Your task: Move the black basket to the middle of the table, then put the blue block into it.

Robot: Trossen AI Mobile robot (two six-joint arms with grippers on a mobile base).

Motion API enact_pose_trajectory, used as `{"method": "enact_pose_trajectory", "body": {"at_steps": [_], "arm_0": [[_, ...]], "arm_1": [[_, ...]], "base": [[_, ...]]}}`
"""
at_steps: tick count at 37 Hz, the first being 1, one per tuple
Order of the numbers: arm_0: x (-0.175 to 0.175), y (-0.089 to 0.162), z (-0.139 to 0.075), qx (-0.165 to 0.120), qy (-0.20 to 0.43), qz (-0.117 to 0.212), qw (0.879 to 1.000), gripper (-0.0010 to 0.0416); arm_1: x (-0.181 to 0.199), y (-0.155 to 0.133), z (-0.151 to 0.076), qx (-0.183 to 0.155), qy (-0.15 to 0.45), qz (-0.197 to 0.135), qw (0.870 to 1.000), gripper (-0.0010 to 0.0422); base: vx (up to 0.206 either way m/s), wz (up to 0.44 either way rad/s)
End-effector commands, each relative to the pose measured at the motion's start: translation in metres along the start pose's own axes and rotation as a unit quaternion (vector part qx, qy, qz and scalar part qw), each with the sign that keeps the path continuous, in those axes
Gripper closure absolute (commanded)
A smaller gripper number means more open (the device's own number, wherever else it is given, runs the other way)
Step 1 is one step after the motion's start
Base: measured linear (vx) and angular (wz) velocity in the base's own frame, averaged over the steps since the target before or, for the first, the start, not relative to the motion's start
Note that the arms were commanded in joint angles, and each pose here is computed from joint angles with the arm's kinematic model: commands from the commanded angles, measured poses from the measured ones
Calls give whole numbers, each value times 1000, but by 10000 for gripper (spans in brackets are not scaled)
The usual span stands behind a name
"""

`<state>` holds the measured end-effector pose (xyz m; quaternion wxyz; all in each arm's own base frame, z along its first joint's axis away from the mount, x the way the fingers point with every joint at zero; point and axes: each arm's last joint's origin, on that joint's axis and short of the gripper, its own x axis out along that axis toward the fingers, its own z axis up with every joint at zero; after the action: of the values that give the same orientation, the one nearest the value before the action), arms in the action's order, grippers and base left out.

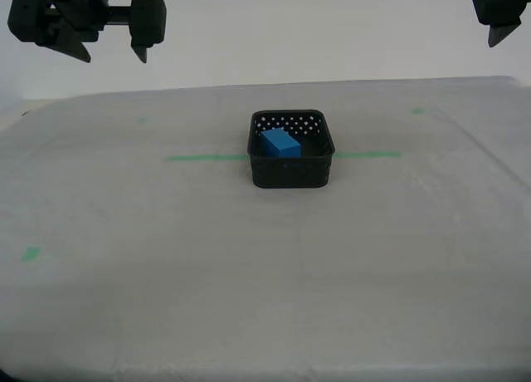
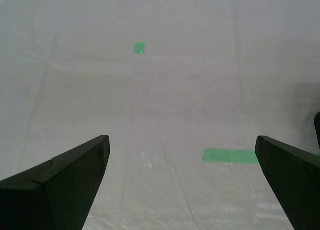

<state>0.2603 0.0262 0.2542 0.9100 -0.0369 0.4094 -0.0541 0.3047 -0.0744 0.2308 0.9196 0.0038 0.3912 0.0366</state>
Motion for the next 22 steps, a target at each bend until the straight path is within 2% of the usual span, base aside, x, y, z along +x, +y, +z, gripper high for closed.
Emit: {"method": "enact_pose_trajectory", "body": {"at_steps": [1,22], "arm_0": [[0,0,0,0,0,-1,1000,7],[0,0,0,0,0,-1,1000,7]], "arm_1": [[0,0,0,0,-1,2,1000,12],[0,0,0,0,-1,2,1000,12]], "base": [[0,0],[0,0]]}}
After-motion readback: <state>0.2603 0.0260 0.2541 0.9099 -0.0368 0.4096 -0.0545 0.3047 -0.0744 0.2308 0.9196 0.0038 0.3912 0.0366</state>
